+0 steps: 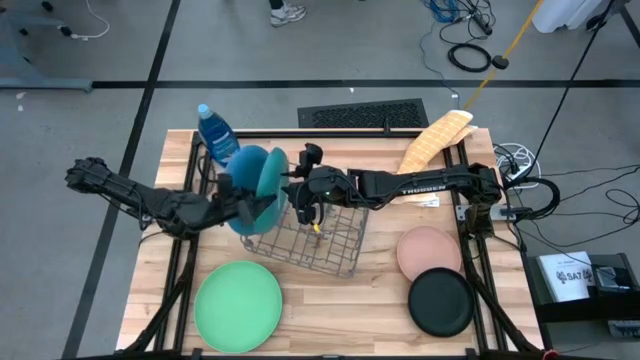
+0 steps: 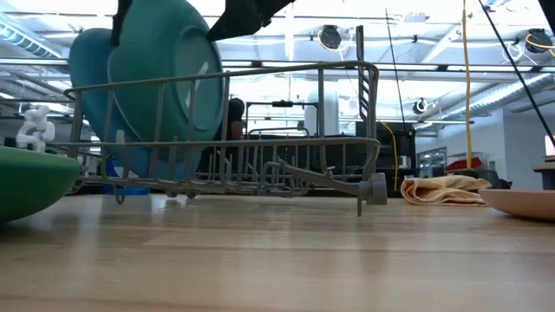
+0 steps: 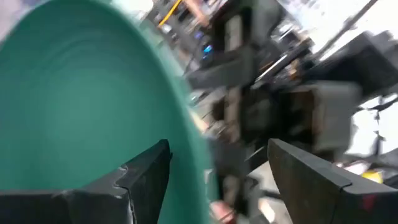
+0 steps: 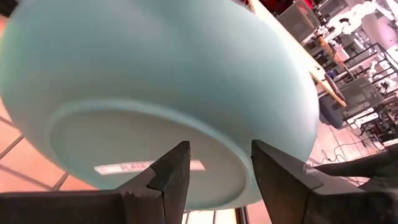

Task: Sort dishes
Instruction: Put the blue green plate into the dish rack

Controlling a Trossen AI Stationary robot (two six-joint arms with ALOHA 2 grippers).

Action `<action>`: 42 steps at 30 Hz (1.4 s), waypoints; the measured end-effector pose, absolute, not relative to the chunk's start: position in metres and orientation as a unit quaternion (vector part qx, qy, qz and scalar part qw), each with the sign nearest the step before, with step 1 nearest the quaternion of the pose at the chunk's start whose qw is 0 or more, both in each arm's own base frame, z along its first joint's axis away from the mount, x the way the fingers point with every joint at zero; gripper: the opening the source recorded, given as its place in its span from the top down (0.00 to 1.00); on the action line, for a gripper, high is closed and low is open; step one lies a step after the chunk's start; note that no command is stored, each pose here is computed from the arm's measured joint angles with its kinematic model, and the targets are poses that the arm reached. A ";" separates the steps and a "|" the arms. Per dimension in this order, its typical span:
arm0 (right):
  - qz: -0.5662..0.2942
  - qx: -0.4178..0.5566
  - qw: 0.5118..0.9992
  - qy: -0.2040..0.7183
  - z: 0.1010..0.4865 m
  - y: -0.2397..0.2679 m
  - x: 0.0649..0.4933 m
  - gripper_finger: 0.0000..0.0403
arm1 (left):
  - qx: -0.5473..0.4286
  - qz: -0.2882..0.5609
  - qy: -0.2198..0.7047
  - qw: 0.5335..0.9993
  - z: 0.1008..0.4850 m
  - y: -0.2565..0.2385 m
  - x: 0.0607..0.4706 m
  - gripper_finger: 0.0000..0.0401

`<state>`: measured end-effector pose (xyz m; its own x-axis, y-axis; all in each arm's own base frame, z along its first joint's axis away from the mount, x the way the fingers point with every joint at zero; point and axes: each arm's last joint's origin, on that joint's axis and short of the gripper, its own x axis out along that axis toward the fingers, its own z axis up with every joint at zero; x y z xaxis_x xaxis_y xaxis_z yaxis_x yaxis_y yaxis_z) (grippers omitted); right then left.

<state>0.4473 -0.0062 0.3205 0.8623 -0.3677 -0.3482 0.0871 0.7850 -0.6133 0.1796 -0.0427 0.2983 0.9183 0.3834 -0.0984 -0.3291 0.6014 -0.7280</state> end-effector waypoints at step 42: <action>-0.127 -0.292 0.915 0.249 0.317 -0.012 0.446 0.59 | -0.283 0.261 -0.020 0.923 0.317 -0.037 0.172 0.33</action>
